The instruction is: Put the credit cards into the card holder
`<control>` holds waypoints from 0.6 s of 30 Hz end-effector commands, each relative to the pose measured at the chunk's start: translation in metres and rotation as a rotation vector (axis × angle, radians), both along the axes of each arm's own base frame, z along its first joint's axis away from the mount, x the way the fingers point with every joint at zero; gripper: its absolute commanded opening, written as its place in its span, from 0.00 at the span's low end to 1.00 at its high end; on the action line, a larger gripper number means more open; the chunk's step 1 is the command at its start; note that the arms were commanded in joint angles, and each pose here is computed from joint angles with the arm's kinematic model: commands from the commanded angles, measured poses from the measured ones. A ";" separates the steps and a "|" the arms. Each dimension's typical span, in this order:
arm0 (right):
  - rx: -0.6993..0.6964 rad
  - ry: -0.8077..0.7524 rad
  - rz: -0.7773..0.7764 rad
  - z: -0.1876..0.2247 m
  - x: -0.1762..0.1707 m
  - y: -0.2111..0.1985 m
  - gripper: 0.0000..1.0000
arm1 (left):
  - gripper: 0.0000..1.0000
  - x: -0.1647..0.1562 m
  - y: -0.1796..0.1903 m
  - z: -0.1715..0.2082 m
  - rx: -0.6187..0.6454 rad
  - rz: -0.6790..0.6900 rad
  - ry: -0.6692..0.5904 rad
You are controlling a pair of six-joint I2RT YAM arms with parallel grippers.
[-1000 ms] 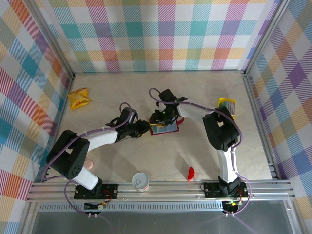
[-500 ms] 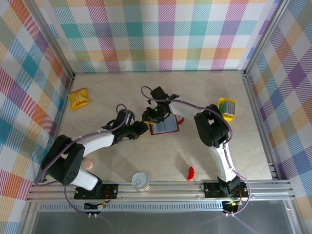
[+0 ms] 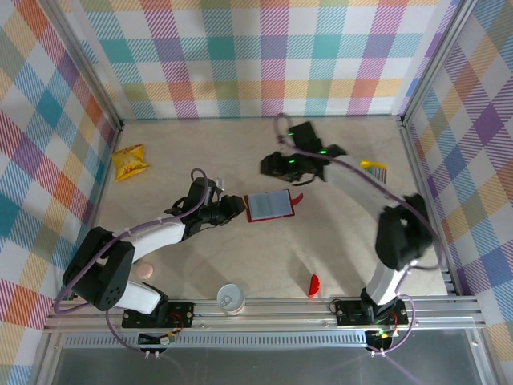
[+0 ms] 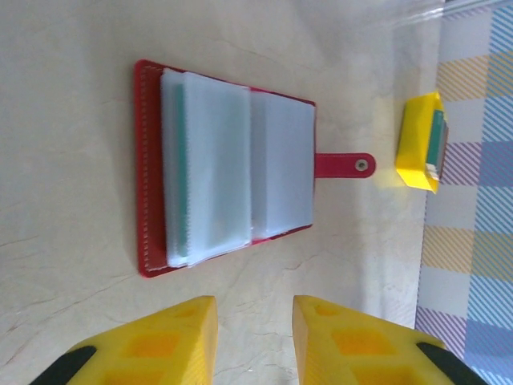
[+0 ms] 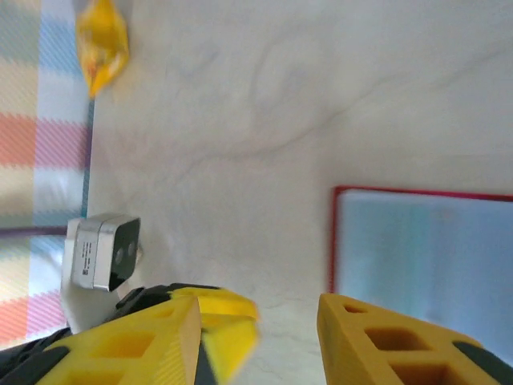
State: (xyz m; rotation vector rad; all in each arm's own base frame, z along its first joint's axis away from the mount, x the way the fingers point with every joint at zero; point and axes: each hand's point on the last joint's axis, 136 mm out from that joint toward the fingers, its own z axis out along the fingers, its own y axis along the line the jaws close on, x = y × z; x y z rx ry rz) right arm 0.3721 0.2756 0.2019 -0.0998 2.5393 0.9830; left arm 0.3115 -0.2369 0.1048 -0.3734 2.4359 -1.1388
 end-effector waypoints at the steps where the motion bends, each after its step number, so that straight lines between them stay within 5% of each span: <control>1: -0.105 -0.003 -0.172 -0.006 0.000 -0.087 0.43 | 0.31 0.010 -0.012 0.031 -0.051 -0.064 -0.114; 9: -0.384 0.076 -0.515 -0.036 -0.017 -0.251 0.49 | 0.34 0.022 -0.052 0.051 -0.092 -0.168 -0.152; 18: -0.680 0.163 -0.581 -0.067 0.014 -0.314 0.56 | 0.34 0.035 -0.082 0.065 -0.159 -0.228 -0.164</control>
